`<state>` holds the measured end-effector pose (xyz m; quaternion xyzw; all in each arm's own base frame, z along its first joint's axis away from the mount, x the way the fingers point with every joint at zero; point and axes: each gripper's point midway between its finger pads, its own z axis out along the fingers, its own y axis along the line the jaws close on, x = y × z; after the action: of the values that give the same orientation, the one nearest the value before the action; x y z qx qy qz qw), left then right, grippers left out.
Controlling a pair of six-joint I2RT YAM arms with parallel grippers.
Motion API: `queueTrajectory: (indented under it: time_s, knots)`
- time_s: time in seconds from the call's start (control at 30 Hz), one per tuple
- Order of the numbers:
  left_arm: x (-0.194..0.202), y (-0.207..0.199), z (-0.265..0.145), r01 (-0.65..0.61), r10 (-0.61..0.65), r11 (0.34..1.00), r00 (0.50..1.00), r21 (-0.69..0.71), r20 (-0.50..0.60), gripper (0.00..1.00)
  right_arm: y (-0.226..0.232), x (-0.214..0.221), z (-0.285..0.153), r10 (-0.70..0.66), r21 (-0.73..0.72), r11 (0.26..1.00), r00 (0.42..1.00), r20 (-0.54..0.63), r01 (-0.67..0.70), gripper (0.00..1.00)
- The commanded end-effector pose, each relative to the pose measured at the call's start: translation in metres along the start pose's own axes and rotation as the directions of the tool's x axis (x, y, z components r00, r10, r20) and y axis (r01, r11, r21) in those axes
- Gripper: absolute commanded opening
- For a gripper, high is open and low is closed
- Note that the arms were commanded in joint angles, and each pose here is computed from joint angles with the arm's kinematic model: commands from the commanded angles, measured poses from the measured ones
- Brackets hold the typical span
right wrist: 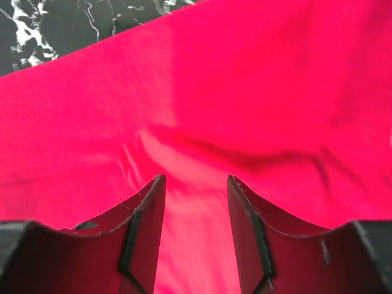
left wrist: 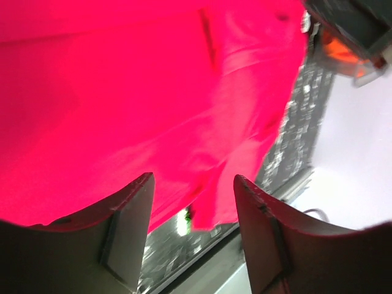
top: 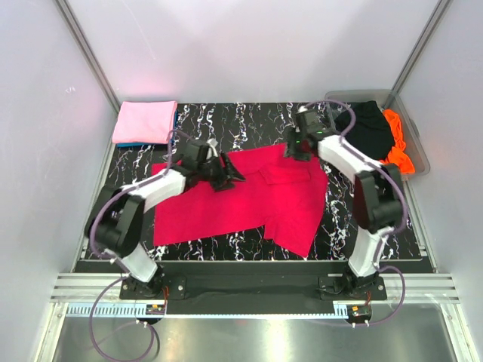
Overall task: Fold and stack the t-shirts
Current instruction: Fold the tshirt
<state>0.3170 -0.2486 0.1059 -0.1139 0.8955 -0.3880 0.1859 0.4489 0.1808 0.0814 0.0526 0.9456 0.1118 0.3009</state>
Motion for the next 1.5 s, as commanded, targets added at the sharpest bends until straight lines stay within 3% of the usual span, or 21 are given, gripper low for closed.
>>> queueTrajectory:
  time_s: [0.0,0.1,0.27,0.53,1.03,1.47]
  knots:
    - [-0.02,-0.062,0.026,0.02,-0.028,0.987,0.998,0.16,0.048,0.57,-0.019,-0.027,-0.06,0.071,-0.055,0.996,0.995,0.07,-0.067,0.52]
    - [-0.022,-0.073,0.051,0.026,-0.034,0.986,0.999,0.165,0.043,0.55,-0.035,-0.018,-0.069,0.062,-0.062,0.996,0.997,0.056,-0.058,0.51]
    - [-0.024,-0.068,0.09,0.097,-0.099,0.987,0.995,0.13,0.012,0.5,-0.05,0.008,-0.064,0.062,-0.054,0.997,0.998,-0.013,-0.063,0.39]
    - [-0.012,-0.061,0.125,0.141,-0.139,0.988,0.99,0.062,-0.03,0.48,-0.073,0.017,-0.043,0.06,-0.029,0.998,0.996,-0.071,-0.063,0.27]
    - [-0.01,-0.052,0.151,0.178,-0.177,0.984,0.983,0.015,-0.043,0.47,-0.091,0.044,-0.006,0.11,0.006,0.994,0.976,-0.186,-0.111,0.34]
    - [-0.008,-0.049,0.153,0.201,-0.201,0.98,0.978,-0.004,-0.051,0.46,-0.099,0.049,0.001,0.109,0.04,0.994,0.974,-0.196,-0.103,0.39]
